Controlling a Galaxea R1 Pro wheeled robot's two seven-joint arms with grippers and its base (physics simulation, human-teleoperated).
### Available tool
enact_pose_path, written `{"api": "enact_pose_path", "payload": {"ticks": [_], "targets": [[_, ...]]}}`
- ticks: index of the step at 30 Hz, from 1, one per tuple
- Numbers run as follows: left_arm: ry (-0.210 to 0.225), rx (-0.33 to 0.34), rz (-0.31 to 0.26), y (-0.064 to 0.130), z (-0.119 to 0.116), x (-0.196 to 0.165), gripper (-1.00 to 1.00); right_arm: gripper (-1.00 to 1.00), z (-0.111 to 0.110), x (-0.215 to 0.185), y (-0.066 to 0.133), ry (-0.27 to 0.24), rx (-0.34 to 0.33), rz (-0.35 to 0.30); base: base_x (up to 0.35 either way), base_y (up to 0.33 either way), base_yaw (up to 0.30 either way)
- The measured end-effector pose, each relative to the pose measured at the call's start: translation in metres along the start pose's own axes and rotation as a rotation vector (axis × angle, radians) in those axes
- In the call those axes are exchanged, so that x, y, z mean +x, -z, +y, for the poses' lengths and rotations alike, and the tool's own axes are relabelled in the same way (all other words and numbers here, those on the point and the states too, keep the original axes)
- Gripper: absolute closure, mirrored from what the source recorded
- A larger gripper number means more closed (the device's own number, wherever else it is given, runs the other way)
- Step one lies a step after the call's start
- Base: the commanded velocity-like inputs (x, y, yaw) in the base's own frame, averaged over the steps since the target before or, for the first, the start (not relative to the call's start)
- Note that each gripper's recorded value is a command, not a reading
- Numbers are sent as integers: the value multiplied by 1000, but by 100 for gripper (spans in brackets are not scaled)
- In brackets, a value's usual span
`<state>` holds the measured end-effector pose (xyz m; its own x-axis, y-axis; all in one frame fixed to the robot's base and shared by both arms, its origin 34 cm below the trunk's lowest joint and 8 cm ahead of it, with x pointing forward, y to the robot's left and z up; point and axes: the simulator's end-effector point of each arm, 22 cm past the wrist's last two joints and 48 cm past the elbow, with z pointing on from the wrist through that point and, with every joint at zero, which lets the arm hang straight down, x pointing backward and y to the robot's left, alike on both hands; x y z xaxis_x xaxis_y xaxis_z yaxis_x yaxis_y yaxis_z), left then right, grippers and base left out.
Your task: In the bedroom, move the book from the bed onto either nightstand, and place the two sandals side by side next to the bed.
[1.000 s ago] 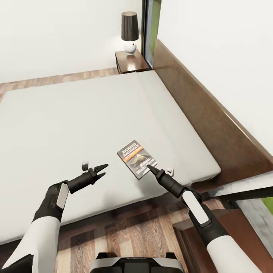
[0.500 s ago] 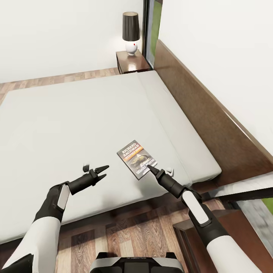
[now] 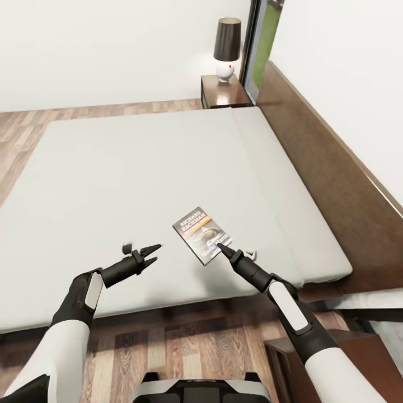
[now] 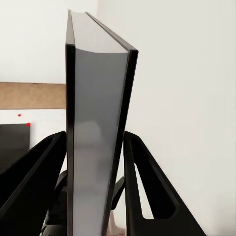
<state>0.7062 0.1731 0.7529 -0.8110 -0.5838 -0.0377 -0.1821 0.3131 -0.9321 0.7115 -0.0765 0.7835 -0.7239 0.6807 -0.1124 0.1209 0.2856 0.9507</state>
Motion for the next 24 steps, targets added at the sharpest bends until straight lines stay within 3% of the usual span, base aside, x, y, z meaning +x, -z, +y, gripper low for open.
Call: {"api": "enact_pose_path", "payload": {"ticks": [24], "targets": [[0,1,0,-1,0,0,-100,100,-2,1,0,-1,4,1,0,0,295]]}}
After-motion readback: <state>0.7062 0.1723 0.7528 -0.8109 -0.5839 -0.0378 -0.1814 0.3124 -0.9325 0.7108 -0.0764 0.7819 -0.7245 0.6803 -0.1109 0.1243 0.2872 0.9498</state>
